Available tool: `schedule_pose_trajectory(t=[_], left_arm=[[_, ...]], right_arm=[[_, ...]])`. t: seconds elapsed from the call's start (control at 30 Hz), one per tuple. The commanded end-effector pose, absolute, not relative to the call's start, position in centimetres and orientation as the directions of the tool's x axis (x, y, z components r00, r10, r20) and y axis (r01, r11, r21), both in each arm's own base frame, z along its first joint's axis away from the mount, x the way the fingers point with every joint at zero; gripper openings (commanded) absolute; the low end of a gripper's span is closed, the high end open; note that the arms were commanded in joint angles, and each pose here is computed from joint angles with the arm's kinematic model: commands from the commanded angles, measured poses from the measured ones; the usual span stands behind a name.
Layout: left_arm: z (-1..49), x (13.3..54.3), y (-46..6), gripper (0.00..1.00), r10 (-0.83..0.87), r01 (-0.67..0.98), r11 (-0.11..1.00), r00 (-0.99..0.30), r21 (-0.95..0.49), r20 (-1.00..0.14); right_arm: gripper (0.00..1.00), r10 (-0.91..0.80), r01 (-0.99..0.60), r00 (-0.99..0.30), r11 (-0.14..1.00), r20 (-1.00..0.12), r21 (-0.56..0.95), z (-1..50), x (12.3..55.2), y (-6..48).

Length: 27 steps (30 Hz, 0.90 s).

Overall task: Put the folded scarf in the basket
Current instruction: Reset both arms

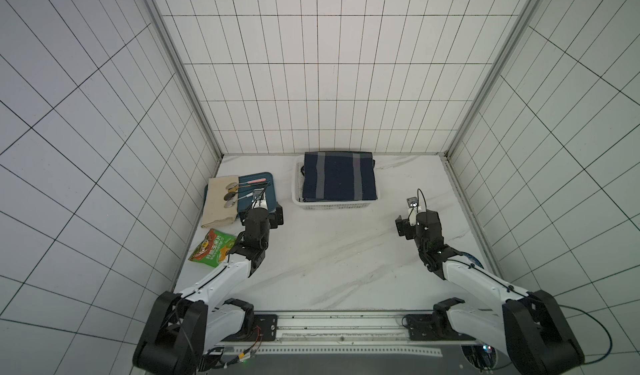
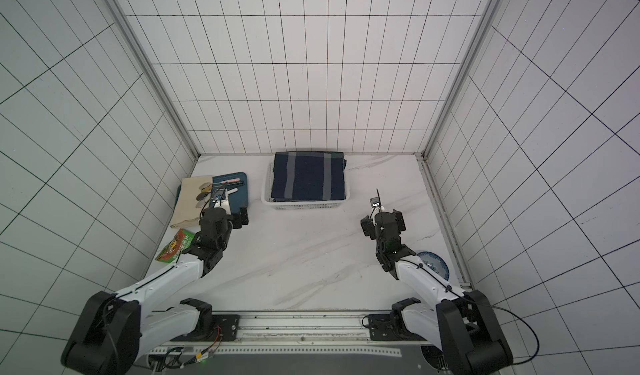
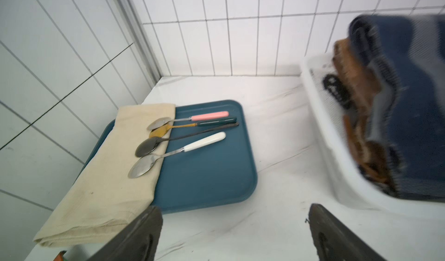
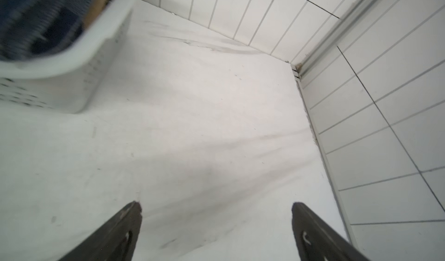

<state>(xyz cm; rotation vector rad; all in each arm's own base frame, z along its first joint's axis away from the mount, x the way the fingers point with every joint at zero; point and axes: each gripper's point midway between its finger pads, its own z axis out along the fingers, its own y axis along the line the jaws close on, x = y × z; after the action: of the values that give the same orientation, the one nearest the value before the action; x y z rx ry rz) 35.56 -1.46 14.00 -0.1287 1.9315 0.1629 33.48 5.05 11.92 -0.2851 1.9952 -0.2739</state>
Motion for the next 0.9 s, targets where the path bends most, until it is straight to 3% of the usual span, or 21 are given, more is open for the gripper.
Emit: schedule_pose_trajectory(t=[0.0,0.13,0.3,0.47,0.63,0.87], left_arm=[[14.7,36.7,0.7,0.98,-0.09,-0.208,0.977,-0.242,-0.039,-0.966],[14.2,38.1,1.5,0.98,-0.091,-0.22,0.975,-0.269,-0.031,-0.959],[13.8,39.5,1.5,0.98,-0.048,-0.19,0.982,-0.208,-0.008,-0.977],[11.6,41.0,3.5,0.98,-0.123,-0.231,0.971,-0.232,-0.069,-0.965],[11.4,41.3,3.4,0.98,-0.129,-0.216,0.974,-0.265,-0.072,-0.955],[11.4,41.3,3.4,0.98,-0.131,-0.218,0.973,-0.267,-0.072,-0.955]], right_arm=[[0.99,-0.151,0.002,-0.302,0.987,-0.941,-0.159,14.1,35.5,2.9],[0.99,-0.061,0.033,-0.291,0.997,-0.955,-0.074,12.8,36.4,0.9],[0.99,-0.011,0.043,-0.235,0.999,-0.972,-0.022,12.1,37.4,-0.6],[0.99,-0.018,0.018,-0.297,1.0,-0.955,-0.024,9.8,39.1,-0.4],[0.99,0.027,0.093,-0.381,0.996,-0.924,-0.009,9.2,40.2,-1.8],[0.99,0.03,0.093,-0.373,0.996,-0.927,-0.005,9.3,40.2,-1.9]])
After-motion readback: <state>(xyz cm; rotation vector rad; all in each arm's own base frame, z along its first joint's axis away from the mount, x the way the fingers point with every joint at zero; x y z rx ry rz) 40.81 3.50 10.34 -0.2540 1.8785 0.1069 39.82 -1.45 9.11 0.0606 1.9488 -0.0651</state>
